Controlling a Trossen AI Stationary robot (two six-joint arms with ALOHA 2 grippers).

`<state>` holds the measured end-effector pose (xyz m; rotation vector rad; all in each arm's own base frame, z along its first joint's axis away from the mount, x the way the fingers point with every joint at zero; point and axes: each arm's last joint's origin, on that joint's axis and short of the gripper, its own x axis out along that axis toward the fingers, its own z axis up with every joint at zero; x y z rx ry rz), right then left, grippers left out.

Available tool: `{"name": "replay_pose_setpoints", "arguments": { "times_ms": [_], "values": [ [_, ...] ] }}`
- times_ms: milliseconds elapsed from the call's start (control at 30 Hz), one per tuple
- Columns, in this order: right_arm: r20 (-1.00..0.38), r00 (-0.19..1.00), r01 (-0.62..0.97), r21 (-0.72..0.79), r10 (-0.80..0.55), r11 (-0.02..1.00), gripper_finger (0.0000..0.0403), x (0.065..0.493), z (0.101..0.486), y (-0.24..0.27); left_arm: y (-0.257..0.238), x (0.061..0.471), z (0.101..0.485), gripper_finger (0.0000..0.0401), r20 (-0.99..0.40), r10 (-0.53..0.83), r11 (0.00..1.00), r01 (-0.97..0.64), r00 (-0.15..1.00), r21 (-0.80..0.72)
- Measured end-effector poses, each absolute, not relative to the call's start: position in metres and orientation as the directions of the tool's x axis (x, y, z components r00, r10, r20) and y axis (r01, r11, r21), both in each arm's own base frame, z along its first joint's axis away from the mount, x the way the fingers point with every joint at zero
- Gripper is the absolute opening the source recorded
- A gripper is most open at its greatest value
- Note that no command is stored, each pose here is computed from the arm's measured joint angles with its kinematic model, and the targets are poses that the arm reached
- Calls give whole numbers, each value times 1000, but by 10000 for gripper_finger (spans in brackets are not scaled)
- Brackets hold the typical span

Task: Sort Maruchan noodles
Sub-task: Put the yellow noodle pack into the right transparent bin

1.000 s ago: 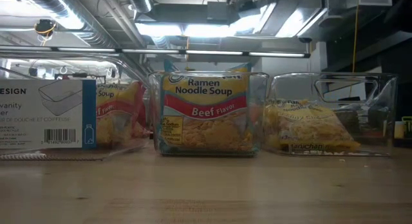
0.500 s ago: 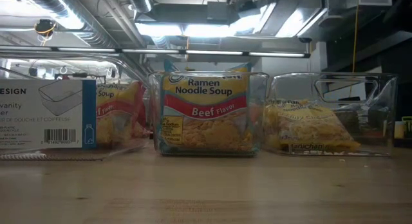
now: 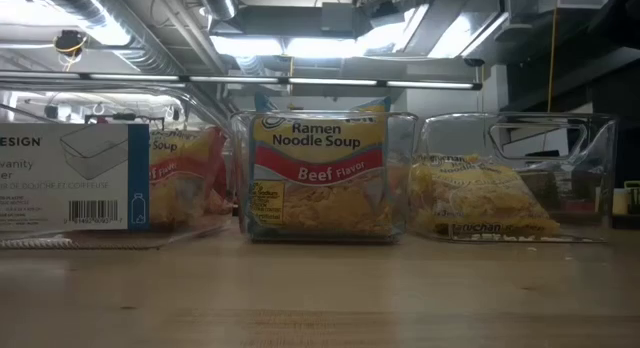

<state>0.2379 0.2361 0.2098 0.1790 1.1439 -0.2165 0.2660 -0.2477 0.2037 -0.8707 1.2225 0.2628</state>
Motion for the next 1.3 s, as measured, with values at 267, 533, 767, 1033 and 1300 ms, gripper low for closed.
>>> {"name": "replay_pose_setpoints", "arguments": {
  "times_ms": [267,533,767,1033,1300],
  "values": [
    [-914,398,262,31,-78,965,87,238,210,236,-211,316,225,0,-813,-264,737,-435,519,-517],
    [-914,397,262,32,-78,964,87,238,210,236,-193,348,273,0,-700,-267,813,-235,662,-532],
    [-909,407,265,26,-88,964,88,238,210,236,-175,367,312,0,-609,-237,866,-120,757,-485],
    [-849,492,264,-63,-191,963,91,241,212,233,-164,373,327,0,-577,-255,885,-53,775,-463],
    [-755,584,274,-164,-299,948,172,258,215,219,-172,370,327,0,-577,-290,882,-21,764,-471]
  ]
}}
